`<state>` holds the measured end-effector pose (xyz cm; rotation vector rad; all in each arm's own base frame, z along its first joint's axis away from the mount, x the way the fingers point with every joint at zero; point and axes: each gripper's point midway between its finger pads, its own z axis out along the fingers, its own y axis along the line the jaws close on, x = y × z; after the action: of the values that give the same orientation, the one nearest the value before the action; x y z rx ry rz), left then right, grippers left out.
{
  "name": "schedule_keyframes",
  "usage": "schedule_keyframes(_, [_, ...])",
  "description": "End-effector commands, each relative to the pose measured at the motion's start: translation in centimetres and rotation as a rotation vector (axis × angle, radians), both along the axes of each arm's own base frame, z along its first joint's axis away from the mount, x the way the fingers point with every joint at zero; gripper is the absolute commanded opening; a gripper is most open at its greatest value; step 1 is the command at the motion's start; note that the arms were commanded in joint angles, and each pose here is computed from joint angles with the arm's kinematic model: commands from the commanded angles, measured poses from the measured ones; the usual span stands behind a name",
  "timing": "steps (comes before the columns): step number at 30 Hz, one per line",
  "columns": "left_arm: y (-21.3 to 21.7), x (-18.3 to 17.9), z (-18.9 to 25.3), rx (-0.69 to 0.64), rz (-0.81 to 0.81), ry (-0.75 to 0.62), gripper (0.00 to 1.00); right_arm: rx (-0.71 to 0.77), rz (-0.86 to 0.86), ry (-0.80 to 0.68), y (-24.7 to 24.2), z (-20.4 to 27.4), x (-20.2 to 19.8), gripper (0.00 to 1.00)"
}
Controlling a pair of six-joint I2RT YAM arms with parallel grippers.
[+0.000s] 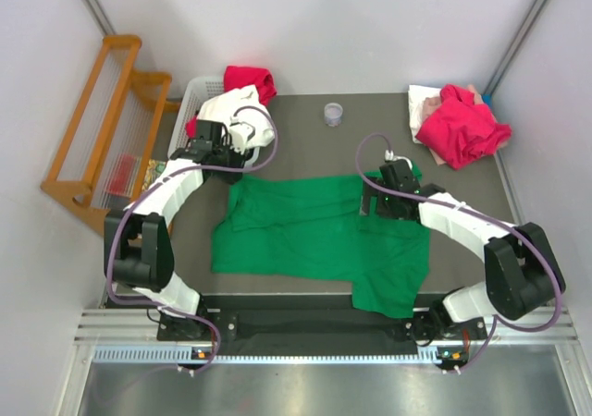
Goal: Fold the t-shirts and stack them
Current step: Flatten the tshirt out
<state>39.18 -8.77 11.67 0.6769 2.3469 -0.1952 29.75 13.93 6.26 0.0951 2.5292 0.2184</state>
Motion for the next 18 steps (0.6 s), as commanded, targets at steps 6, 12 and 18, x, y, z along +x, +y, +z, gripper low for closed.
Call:
schedule_keyframes(6, [3.6, 2.0, 5.5, 0.072, 0.176, -0.238, 0.99, 0.088, 0.008, -0.018, 2.6, -0.3, -0.8, 1.0])
schedule_keyframes(12, [2.0, 1.2, 6.3, -0.015, 0.134, -0.177, 0.99, 0.083, 0.017, -0.035, 2.8, 0.6, -0.5, 0.99])
schedule_keyframes(18, [-8.4, -5.3, 5.3, 0.023, -0.208, -0.091, 0.99, -0.009, -0.044, -0.082, 0.3, 1.8, -0.1, 1.0])
